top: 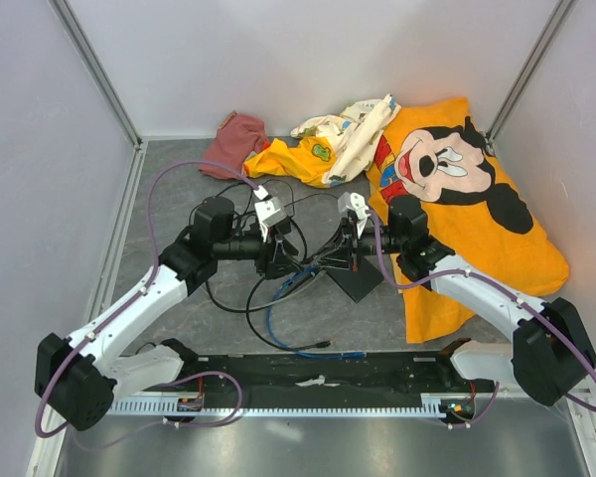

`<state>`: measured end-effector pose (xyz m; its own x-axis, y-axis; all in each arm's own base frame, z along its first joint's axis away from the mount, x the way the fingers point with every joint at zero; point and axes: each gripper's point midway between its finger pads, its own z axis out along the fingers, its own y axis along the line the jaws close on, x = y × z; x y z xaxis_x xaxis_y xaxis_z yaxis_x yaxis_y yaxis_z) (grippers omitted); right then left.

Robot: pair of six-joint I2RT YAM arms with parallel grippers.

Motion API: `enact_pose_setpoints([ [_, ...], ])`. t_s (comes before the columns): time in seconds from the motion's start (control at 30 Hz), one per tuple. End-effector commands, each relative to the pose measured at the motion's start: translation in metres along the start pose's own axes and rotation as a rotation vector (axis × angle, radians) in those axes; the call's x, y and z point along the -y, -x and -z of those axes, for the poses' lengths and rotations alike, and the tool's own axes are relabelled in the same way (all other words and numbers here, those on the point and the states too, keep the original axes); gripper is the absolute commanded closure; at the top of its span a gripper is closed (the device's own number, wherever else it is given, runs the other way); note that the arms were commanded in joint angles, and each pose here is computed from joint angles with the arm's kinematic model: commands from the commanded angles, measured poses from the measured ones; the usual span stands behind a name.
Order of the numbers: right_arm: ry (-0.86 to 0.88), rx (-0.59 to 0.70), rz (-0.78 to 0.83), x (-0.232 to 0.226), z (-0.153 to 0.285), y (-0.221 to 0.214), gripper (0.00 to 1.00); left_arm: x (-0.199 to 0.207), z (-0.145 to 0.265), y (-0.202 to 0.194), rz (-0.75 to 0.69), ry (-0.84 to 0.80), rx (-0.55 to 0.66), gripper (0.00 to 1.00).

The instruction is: Insert the plug into the switch port

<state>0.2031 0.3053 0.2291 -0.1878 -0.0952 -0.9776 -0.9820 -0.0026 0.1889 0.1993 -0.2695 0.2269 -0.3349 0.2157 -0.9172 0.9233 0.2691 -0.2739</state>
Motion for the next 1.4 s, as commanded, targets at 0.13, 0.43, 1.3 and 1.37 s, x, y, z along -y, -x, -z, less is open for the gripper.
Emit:
enact_pose_setpoints([
  [0.13, 0.044, 0.034, 0.069, -0.01, 0.001, 0.012, 1.0, 0.015, -0.012, 0.025, -0.125, -0.096, 0.044, 0.55],
  [0.43, 0.054, 0.035, 0.064, -0.012, 0.0, 0.011, 1.0, 0.015, -0.017, 0.022, -0.122, -0.101, 0.035, 0.97],
  [1.3, -0.954, -0.005, -0.418, 0.137, 0.098, -0.072, 0.05, -0.033, -0.088, -0.114, 0.069, 0.416, -0.195, 0.98],
  [1.37, -0.979, -0.01, -0.48, 0.142, 0.102, -0.083, 0.05, -0.038, -0.096, -0.122, 0.067, 0.453, -0.203, 0.98],
])
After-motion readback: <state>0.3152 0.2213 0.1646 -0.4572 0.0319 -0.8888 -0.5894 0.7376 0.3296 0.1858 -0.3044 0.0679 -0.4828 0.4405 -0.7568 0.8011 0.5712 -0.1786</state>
